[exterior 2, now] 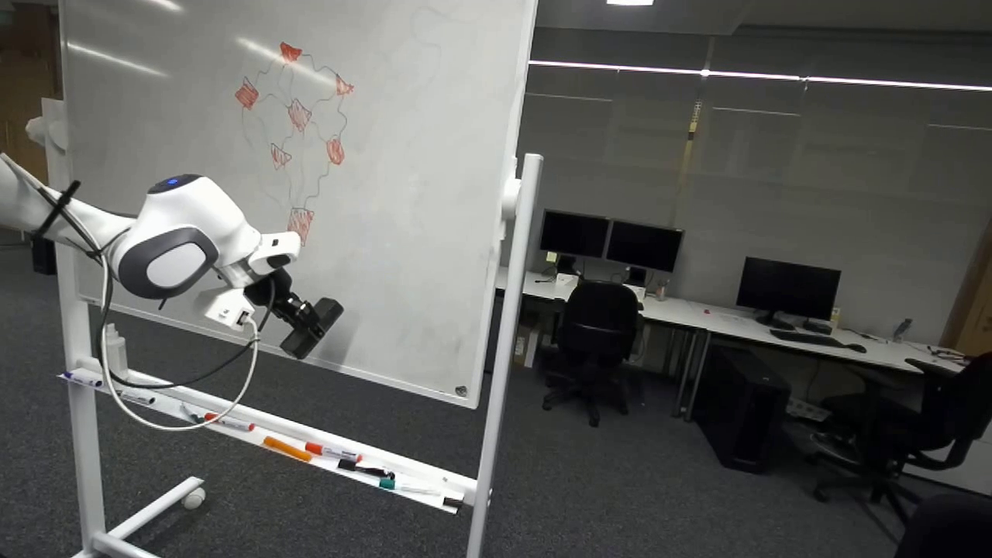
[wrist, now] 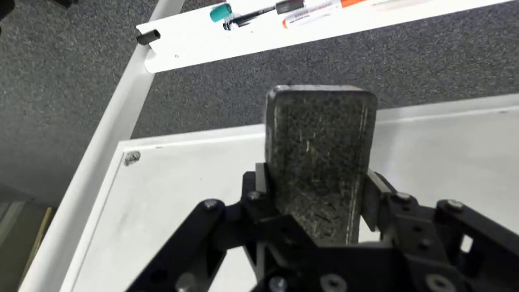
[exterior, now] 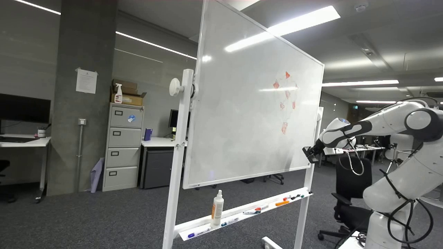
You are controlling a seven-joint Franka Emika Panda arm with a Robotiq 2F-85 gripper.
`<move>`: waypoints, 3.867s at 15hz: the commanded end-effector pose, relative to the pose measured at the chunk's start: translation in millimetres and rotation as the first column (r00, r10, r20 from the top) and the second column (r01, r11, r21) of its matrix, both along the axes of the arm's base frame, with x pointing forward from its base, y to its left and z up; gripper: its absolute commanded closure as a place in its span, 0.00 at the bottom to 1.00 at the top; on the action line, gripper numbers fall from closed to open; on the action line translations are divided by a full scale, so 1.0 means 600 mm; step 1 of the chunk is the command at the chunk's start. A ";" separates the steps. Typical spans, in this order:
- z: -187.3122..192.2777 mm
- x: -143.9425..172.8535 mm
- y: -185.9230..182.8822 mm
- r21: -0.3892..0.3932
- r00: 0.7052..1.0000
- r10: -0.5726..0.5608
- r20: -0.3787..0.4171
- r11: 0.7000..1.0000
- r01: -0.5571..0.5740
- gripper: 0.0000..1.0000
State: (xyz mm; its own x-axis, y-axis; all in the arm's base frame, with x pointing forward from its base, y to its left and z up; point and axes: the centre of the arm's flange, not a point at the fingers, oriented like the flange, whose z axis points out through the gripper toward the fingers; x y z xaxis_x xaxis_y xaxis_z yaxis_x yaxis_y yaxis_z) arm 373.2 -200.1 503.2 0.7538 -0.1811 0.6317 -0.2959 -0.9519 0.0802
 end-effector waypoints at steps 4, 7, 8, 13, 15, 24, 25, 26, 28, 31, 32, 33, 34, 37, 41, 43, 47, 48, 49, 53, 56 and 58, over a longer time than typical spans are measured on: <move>0.149 -0.068 0.092 -0.064 0.986 0.072 0.153 0.996 -0.063 0.69; 0.190 -0.083 0.135 -0.089 0.958 0.130 0.255 0.990 -0.111 0.69; 0.196 -0.089 0.150 -0.081 0.941 0.147 0.304 0.988 -0.128 0.69; 0.209 -0.088 0.166 -0.075 0.930 0.172 0.326 0.985 -0.156 0.44; 0.207 -0.091 0.169 -0.072 0.928 0.175 0.329 0.985 -0.160 0.44; 0.207 -0.091 0.169 -0.071 0.928 0.174 0.329 0.985 -0.159 0.44; 0.207 -0.091 0.169 -0.071 0.928 0.174 0.329 0.985 -0.159 0.44; 0.207 -0.091 0.169 -0.071 0.928 0.174 0.329 0.985 -0.159 0.44; 0.207 -0.091 0.169 -0.071 0.928 0.174 0.329 0.985 -0.159 0.44; 0.207 -0.091 0.169 -0.071 0.928 0.174 0.329 0.985 -0.159 0.44; 0.207 -0.091 0.169 -0.071 0.928 0.174 0.329 0.985 -0.159 0.44; 0.207 -0.091 0.169 -0.071 0.928 0.174 0.329 0.985 -0.159 0.44; 0.207 -0.091 0.169 -0.071 0.928 0.174 0.329 0.985 -0.159 0.44; 0.207 -0.091 0.169 -0.071 0.928 0.174 0.329 0.985 -0.159 0.44; 0.207 -0.091 0.169 -0.071 0.928 0.174 0.329 0.985 -0.159 0.69; 0.211 -0.089 0.167 -0.109 0.903 0.246 0.351 0.969 -0.222 0.69; 0.213 -0.073 0.170 -0.157 0.869 0.342 0.358 0.939 -0.305 0.69; 0.211 -0.070 0.169 -0.158 0.865 0.354 0.356 0.935 -0.318 0.69; 0.208 -0.068 0.166 -0.165 0.862 0.364 0.352 0.931 -0.326 0.69; 0.192 -0.058 0.147 -0.178 0.857 0.376 0.351 0.926 -0.333 0.69; 0.188 -0.040 0.138 -0.194 0.843 0.366 0.395 0.930 -0.313 0.69; 0.184 -0.027 0.139 -0.211 0.829 0.367 0.421 0.929 -0.304 0.69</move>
